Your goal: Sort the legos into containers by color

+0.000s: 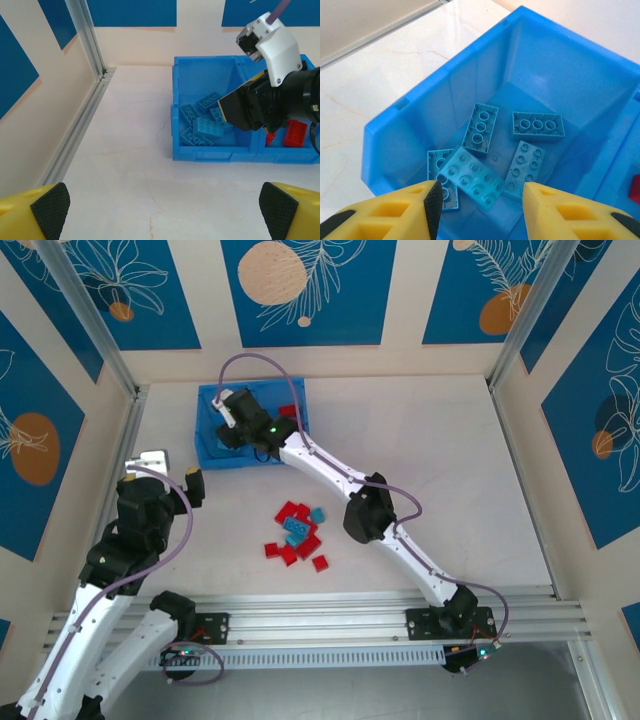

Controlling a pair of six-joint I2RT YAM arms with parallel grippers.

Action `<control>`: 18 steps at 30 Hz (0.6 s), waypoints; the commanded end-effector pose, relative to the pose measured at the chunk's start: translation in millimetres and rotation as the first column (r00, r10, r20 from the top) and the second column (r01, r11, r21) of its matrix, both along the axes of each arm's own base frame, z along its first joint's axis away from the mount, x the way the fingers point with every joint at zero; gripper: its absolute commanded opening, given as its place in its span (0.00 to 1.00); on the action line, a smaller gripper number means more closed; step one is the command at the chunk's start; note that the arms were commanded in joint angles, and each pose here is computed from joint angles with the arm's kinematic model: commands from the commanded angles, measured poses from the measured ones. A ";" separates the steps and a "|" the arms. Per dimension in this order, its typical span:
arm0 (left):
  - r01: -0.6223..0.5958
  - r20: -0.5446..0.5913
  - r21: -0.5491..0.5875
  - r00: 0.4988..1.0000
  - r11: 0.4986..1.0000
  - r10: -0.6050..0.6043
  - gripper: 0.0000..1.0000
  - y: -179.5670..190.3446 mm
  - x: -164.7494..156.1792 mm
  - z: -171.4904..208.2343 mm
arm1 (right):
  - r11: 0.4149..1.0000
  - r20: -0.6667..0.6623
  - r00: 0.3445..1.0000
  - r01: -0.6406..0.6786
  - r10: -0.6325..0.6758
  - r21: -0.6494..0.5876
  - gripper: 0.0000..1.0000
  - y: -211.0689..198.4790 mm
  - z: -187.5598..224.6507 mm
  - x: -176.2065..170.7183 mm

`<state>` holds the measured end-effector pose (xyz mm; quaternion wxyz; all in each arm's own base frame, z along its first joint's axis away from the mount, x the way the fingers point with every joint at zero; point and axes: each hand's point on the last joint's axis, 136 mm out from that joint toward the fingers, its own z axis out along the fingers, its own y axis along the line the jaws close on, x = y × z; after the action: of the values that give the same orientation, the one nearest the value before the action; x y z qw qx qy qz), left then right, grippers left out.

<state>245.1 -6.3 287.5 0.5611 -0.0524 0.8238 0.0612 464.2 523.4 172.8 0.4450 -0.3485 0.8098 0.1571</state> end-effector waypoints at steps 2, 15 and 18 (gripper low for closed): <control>0.011 0.007 -0.003 1.000 1.000 -0.011 1.00 -0.6 1.1 0.6 | 0.992 0.079 0.996 -0.042 0.032 0.116 0.48 -0.6 96.8 -23.5; 0.411 -0.021 -0.157 0.908 0.898 -0.419 1.00 -79.4 1.0 -11.3 | 0.990 -0.164 0.982 -0.080 0.098 0.113 0.54 -93.1 131.0 -143.9; 0.437 -0.052 -0.297 0.880 0.849 -0.472 1.00 -99.1 0.5 -18.8 | 0.991 -0.201 0.979 -0.016 0.042 0.131 0.56 -132.5 120.7 -169.7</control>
<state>247.6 -78.6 268.5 0.5198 0.0696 0.8458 -0.0979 312.8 410.3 317.8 0.4053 -0.3404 0.8121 0.2458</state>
